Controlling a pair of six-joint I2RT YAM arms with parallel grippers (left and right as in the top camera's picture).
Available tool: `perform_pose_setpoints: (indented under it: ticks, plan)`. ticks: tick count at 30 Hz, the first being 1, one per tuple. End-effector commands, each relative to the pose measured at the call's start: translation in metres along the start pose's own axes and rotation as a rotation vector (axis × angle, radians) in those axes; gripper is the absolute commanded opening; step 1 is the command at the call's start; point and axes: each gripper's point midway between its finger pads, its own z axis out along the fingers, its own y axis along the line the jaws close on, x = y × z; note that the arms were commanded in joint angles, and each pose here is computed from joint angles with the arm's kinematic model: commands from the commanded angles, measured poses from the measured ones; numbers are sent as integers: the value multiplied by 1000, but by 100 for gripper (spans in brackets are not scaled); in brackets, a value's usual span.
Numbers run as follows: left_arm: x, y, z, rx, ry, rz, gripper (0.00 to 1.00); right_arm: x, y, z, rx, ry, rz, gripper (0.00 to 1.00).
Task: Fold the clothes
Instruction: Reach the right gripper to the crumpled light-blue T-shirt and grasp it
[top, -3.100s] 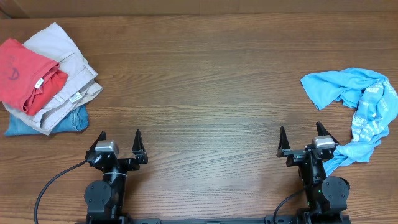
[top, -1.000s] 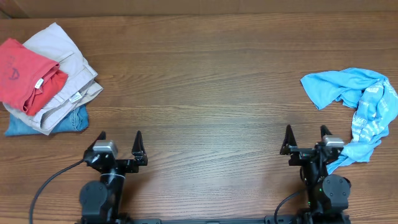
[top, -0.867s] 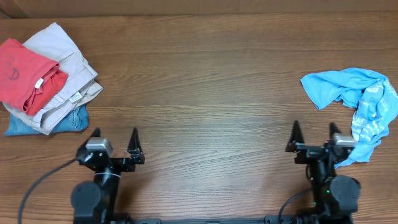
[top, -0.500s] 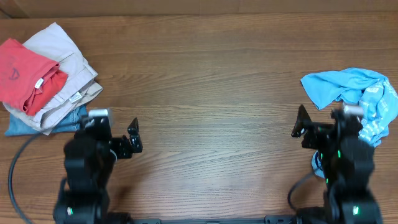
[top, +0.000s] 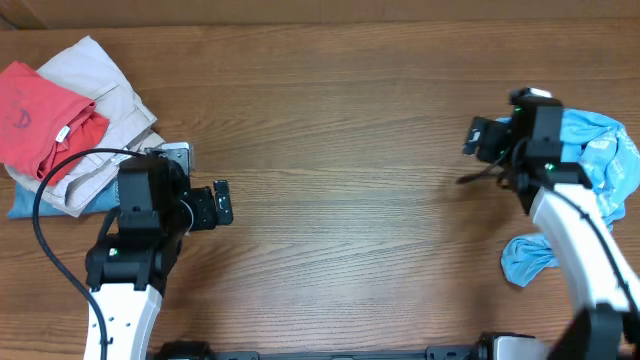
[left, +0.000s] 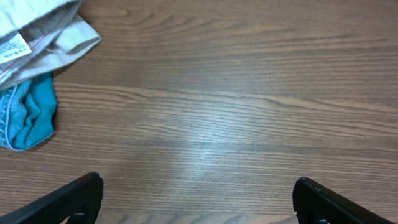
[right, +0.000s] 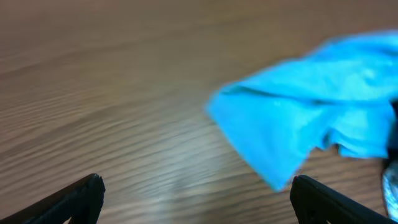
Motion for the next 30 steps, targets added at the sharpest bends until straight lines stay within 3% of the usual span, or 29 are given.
perform_pose_setpoints:
  ticks: [1, 5, 15, 17, 18, 19, 21, 26, 30]
  plan:
    - [-10, -3, -2, 16, -19, 8, 100, -6, -36, 26, 16, 15, 150, 100]
    - [-18, -4, -1, 20, -47, 9, 100, 9, -79, 67, 51, 62, 237, 100]
    - [-23, -4, -2, 23, -70, 12, 100, 43, -88, 116, 54, 139, 229, 99]
    - [-23, -4, -2, 22, -70, 12, 100, 43, -84, 120, 31, 134, 230, 84]
    - [-23, -4, -2, 22, -70, 12, 100, 42, -83, 120, 19, 131, 230, 47]
    - [-23, -4, -2, 23, -70, 12, 100, 41, -81, 120, 10, 128, 230, 28]
    - [-23, -4, -2, 22, -70, 12, 100, 40, -76, 120, -21, 125, 232, 4]
    - [-23, -4, -2, 22, -69, 11, 100, 33, -57, 117, -126, 124, 233, 4]
    - [-23, -4, -2, 22, -70, 12, 100, 3, -29, 95, -228, 82, 206, 4]
